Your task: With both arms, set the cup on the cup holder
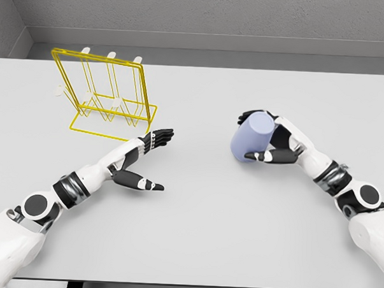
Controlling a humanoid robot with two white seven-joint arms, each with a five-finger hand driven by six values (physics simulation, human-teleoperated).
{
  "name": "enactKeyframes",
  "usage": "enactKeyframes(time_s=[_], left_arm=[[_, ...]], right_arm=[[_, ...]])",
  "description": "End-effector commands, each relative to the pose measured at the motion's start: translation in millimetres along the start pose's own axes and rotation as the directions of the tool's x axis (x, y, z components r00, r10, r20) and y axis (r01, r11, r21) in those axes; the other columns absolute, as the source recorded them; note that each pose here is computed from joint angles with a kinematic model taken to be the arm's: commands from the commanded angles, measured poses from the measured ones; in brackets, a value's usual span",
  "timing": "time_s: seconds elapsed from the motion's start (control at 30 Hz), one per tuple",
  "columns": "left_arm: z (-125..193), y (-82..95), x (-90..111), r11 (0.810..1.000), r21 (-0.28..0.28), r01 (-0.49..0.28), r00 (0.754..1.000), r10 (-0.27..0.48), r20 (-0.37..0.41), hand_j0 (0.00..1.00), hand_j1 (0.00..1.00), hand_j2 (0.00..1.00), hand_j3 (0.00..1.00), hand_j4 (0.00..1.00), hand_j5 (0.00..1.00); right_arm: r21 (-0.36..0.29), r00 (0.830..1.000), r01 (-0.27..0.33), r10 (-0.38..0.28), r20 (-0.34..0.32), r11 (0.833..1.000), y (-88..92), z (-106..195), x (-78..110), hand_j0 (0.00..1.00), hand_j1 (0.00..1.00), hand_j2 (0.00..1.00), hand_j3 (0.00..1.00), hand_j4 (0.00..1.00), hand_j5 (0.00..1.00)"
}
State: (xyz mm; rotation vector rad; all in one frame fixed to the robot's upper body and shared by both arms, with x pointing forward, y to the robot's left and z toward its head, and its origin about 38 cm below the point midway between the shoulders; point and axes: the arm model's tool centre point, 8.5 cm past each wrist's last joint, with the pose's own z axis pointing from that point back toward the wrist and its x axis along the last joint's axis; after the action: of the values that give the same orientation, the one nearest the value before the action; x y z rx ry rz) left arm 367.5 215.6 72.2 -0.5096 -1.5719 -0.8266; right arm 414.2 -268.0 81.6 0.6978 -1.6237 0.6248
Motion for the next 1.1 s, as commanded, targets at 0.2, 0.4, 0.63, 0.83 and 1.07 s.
enactKeyframes(time_s=[0.2, 0.4, 0.63, 0.83, 1.07], left_arm=[[-2, -1.8, 0, 1.000, 0.003, -0.011, 1.000, 0.011, 0.009, 1.00, 1.00, 1.00, 1.00, 1.00, 1.00], [-2, -1.0, 1, 1.000, 0.004, -0.010, 1.000, 0.010, 0.008, 1.00, 1.00, 1.00, 1.00, 1.00, 1.00], [-2, -1.0, 1, 1.000, 0.003, -0.009, 1.000, 0.009, 0.008, 1.00, 1.00, 1.00, 1.00, 1.00, 1.00], [-2, -0.9, 0, 1.000, 0.004, -0.010, 1.000, 0.010, 0.005, 1.00, 1.00, 1.00, 1.00, 1.00, 1.00], [-4, -2.7, 0, 1.000, 0.009, -0.017, 1.000, 0.017, 0.014, 1.00, 1.00, 1.00, 1.00, 1.00, 1.00]], right_arm=[[0.067, 1.000, 0.018, -0.018, 0.001, 0.998, 30.8, -24, -14.0, 0.70, 0.70, 0.70, 0.70, 0.70, 0.70], [0.084, 1.000, 0.015, -0.014, -0.016, 0.996, 37.4, -29, -19.4, 0.70, 0.70, 0.70, 0.70, 0.70, 0.70], [0.095, 0.999, 0.003, 0.001, -0.039, 0.995, 42.2, -34, -27.7, 0.70, 0.70, 0.70, 0.70, 0.70, 0.70], [0.101, 0.999, 0.003, 0.001, -0.042, 0.995, 44.2, -35, -29.0, 0.85, 0.85, 0.85, 0.85, 0.85, 0.85], [0.134, 0.996, -0.052, 0.062, -0.067, 0.990, 46.5, -34, -31.2, 1.00, 1.00, 1.00, 1.00, 1.00, 1.00]])
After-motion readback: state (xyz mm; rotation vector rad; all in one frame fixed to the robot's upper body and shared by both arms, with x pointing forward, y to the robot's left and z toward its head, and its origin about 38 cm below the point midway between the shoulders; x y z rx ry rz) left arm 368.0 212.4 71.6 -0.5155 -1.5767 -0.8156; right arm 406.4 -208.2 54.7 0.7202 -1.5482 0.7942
